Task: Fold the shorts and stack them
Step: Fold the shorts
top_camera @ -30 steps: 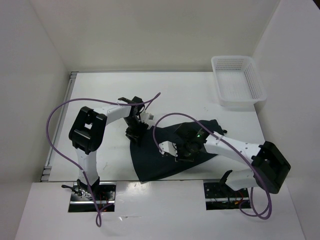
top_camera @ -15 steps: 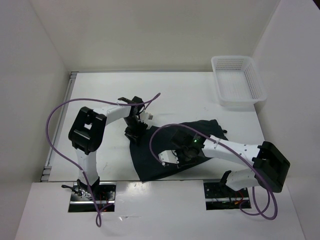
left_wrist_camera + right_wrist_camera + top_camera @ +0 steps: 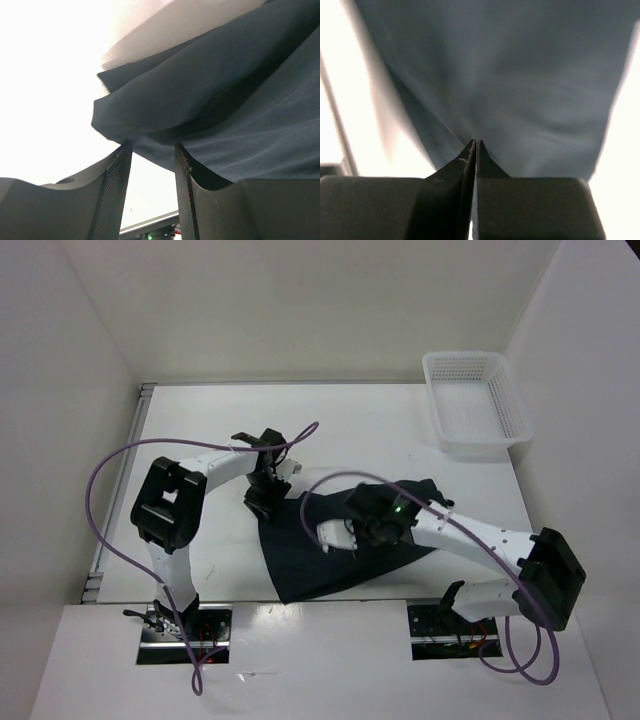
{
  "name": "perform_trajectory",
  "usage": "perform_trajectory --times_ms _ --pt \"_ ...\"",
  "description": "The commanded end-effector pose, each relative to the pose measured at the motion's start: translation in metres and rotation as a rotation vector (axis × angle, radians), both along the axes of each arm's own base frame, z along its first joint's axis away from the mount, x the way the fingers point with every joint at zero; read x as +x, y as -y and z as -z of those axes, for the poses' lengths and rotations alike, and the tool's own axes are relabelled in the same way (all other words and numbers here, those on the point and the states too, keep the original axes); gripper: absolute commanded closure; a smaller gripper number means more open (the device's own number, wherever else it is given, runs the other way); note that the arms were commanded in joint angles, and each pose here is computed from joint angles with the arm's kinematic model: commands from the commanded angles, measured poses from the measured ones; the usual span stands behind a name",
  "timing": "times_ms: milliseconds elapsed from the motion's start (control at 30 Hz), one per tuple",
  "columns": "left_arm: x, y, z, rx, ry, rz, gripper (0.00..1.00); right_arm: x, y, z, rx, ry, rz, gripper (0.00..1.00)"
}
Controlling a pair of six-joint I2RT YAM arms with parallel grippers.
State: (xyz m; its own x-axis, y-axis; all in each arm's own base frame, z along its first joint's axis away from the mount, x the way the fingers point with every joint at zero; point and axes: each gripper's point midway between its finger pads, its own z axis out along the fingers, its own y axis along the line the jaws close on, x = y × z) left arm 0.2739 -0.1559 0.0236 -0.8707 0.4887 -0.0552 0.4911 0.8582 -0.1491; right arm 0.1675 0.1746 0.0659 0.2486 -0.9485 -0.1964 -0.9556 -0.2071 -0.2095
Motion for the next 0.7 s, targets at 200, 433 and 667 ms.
perform_trajectory --times_ms 200,433,667 --pt "0.02 0.002 -0.013 0.009 0.058 -0.001 0.51 0.174 0.008 -0.097 0.521 0.249 0.701 0.56" --pt "0.023 0.006 0.007 0.09 0.078 0.044 0.39 0.224 0.116 -0.036 0.297 0.181 0.894 0.46" --pt "0.008 0.021 0.025 0.027 -0.021 0.059 0.25 0.204 0.138 0.001 0.195 0.039 0.794 0.34"
